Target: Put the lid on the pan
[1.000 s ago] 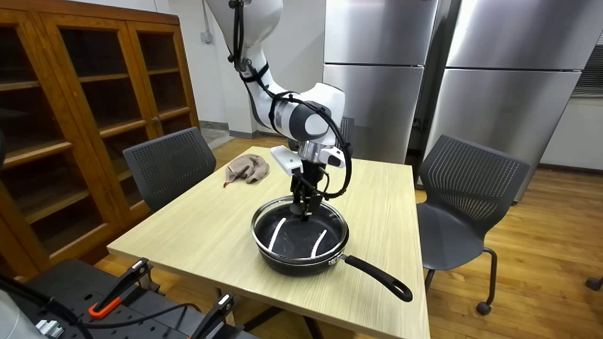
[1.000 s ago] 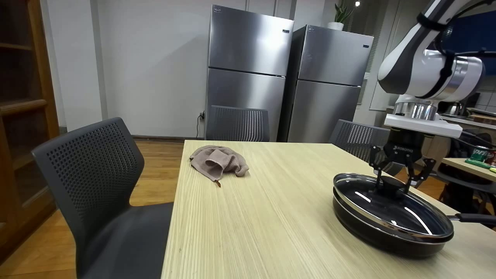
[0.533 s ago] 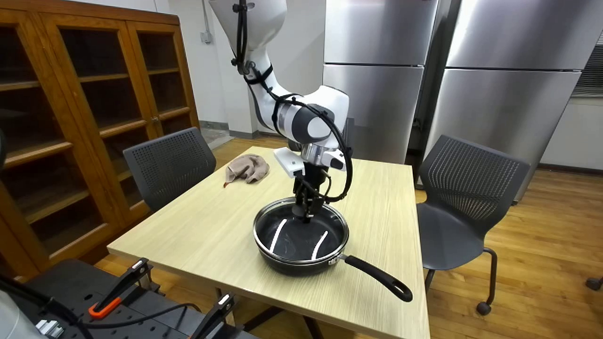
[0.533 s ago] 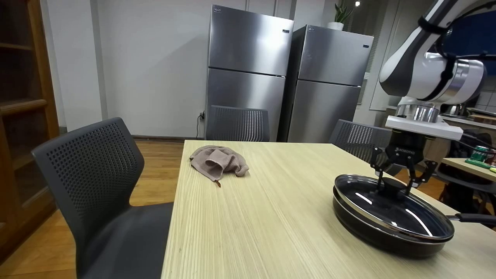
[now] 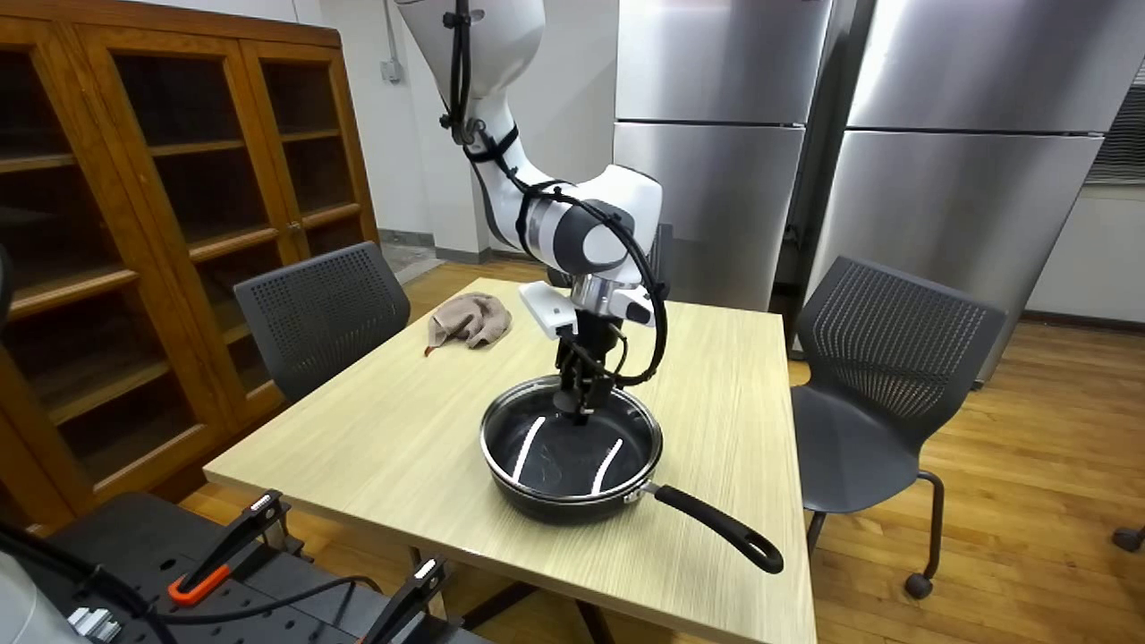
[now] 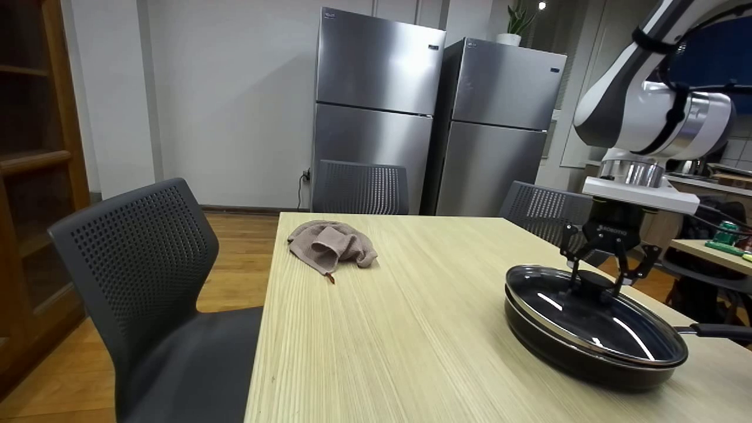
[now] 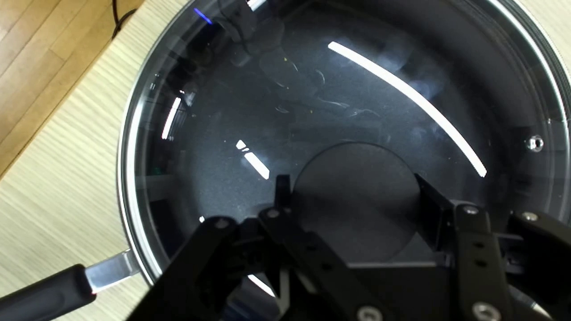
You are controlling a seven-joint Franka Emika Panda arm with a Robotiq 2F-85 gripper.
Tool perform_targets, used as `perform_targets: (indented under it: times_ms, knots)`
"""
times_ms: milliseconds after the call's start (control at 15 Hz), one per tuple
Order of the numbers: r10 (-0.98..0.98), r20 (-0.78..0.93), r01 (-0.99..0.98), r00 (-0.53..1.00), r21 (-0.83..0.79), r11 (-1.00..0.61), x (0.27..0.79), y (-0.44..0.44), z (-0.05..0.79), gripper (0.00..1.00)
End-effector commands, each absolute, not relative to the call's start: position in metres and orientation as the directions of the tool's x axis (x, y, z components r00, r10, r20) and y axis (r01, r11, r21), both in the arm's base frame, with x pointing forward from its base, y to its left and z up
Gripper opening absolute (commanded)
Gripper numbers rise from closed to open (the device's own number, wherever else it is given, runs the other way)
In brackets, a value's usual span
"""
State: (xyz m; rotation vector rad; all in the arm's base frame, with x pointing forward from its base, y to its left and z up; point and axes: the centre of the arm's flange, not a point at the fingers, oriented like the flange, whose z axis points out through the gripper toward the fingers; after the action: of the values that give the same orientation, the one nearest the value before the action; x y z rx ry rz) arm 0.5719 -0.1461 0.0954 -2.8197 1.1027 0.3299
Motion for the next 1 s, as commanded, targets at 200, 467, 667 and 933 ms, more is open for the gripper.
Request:
perform_targets:
  times_ms: [200,467,667,933]
  knots:
    - [-0.672,-0.248,-0.699,0.698,-0.033,-0.714,0.5808,-0.1449,0.1009,0.38]
    - [-0.676,-0.245,-0.704,0.695,-0.037,-0.710,0.5802,-0.1444,0.1018,0.38]
    - [-0.680,-0.242,-0.707,0.692,-0.037,-0.706,0.5793,-0.1438,0.1028,0.38]
    - [-0.694,-0.225,-0.716,0.684,-0.025,-0.698,0.5759,-0.1411,0.1052,0.38]
